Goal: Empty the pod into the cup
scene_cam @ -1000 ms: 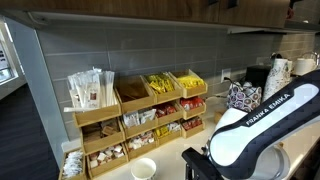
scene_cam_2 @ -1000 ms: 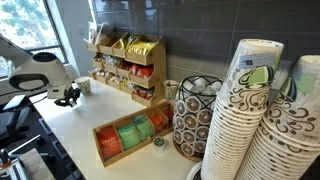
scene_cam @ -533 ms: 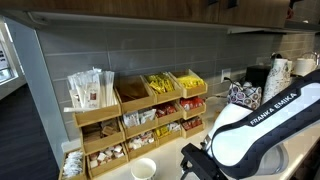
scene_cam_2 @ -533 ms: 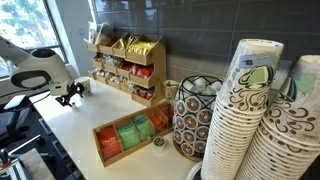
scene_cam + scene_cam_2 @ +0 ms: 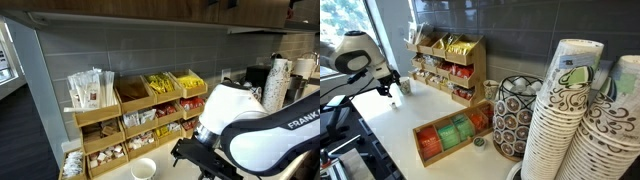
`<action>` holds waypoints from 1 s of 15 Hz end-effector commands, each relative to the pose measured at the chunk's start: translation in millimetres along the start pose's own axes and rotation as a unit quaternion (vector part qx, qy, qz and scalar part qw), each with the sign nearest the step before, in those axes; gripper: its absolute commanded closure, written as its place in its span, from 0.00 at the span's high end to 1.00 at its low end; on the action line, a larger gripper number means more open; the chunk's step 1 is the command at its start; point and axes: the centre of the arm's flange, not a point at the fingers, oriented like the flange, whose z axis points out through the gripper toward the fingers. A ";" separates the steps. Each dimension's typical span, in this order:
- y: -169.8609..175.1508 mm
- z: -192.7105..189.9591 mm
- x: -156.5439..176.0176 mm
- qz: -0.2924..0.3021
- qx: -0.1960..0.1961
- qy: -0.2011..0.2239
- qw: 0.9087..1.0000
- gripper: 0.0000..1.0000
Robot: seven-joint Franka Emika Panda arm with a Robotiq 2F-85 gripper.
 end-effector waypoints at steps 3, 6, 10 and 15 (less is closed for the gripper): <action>-39.9 -57.7 -18.7 -0.139 -0.037 -0.006 0.990 1.00; -53.1 -75.8 -23.8 -0.208 -0.060 0.001 0.976 1.00; -63.9 -90.3 -32.1 -0.293 -0.074 0.002 0.953 1.00; -71.4 -104.0 -39.6 -0.363 -0.087 -0.017 0.927 1.00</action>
